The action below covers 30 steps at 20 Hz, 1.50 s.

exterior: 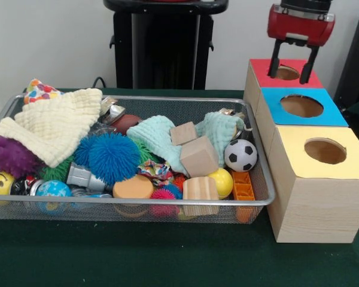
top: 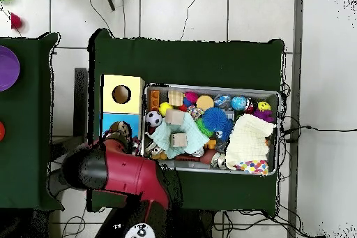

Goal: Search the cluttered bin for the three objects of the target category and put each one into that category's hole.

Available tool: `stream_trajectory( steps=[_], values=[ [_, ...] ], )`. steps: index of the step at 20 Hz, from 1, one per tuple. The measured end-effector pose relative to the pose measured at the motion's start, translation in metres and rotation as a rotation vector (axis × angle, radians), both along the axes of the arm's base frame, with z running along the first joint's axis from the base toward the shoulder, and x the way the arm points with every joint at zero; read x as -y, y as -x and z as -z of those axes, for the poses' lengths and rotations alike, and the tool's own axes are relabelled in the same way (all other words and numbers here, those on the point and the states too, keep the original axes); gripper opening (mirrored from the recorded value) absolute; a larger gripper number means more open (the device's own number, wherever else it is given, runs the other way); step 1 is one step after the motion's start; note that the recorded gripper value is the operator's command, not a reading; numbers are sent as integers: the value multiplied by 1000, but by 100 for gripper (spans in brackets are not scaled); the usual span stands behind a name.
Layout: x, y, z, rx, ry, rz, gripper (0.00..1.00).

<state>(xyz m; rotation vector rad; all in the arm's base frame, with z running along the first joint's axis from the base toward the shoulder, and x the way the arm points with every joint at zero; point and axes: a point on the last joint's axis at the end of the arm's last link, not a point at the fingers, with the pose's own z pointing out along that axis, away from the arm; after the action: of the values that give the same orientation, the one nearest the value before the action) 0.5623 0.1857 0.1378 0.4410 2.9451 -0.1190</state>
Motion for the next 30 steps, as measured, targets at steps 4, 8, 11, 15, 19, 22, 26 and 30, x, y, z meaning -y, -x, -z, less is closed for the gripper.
stream_trajectory(
  steps=[4, 8, 11, 15, 19, 22, 26, 30],
  values=[
    [51, -8, 0, -7, -5, 92, 100],
    [101, -8, 0, -9, -6, 167, 100],
    [152, -2, 5, -4, 2, 234, 100],
    [213, 9, 15, 0, 15, 295, 100],
    [269, 28, 31, 0, 30, 329, 100],
    [294, 39, 41, -2, 34, 332, 100],
    [326, 55, 59, -11, 36, 323, 100],
    [345, 67, 73, -15, 28, 301, 100]
  ],
)
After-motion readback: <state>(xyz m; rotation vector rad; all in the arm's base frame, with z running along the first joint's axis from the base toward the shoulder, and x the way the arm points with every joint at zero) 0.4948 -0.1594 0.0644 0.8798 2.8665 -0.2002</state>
